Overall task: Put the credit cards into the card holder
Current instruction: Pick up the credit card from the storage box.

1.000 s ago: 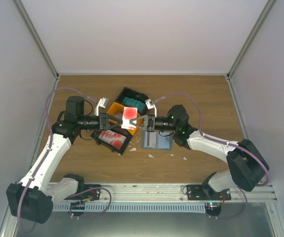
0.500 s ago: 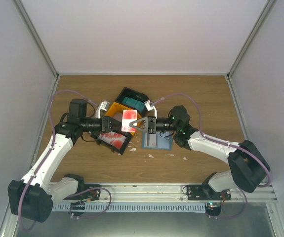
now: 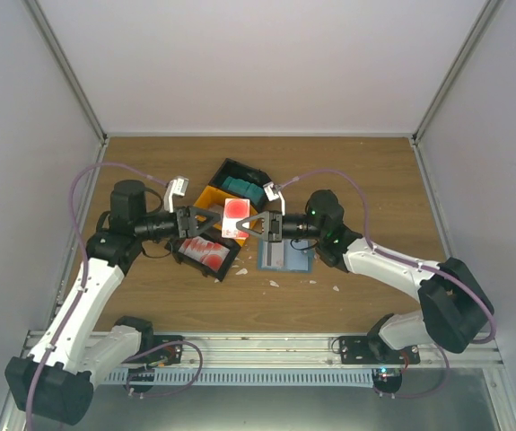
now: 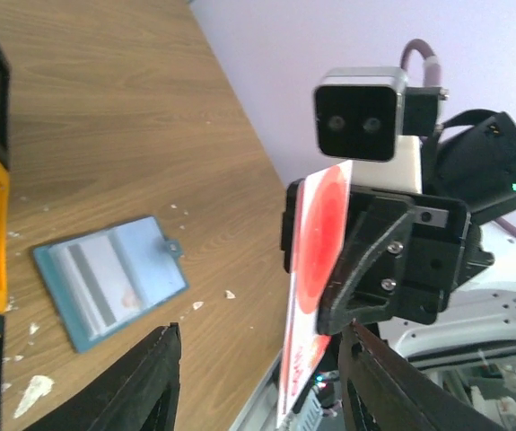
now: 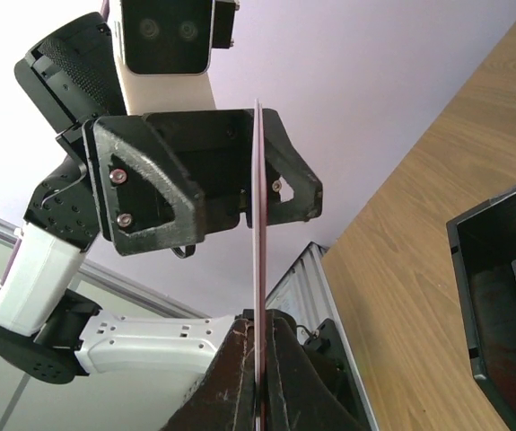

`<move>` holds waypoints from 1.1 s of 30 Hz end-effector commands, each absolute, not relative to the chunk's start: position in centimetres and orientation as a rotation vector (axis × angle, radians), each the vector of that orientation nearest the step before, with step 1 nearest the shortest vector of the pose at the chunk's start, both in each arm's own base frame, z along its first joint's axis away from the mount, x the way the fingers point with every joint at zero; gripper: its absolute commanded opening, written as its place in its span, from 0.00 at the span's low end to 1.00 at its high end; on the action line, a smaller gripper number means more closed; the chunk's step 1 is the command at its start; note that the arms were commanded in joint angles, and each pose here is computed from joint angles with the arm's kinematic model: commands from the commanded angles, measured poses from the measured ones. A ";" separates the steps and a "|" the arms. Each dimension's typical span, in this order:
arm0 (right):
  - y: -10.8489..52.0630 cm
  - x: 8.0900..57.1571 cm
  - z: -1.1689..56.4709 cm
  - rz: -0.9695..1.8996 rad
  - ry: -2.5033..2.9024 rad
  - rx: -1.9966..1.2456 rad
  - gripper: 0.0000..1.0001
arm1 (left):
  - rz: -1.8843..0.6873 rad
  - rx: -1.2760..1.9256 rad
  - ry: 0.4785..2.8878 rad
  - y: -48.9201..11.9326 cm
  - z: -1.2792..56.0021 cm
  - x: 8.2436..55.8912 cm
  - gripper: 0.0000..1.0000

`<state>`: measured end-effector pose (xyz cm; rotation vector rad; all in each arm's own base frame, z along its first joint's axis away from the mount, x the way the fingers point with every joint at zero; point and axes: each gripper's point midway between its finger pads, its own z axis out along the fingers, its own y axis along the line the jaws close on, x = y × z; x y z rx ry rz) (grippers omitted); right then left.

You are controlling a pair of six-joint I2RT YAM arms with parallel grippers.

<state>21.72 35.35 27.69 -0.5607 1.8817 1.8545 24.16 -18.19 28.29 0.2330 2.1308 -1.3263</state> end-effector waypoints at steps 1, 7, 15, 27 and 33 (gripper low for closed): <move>35.5 21.5 29.6 1.854 1.811 -0.609 0.01 | -1.438 0.358 2.036 -19.2 29.7 23.2 0.49; 35.6 21.3 29.8 1.867 1.804 -0.620 0.00 | -1.432 0.348 2.059 -19.2 28.9 23.4 0.38; 35.7 21.3 29.7 1.881 1.806 -0.626 0.01 | -1.472 0.377 2.072 -19.5 28.1 22.9 0.37; 35.8 21.0 29.6 1.894 1.805 -0.638 0.00 | -1.472 0.352 2.123 -19.5 26.5 23.1 0.27; 35.8 21.3 29.3 1.878 1.819 -0.621 0.00 | -1.437 0.347 2.112 -19.3 27.0 23.2 0.29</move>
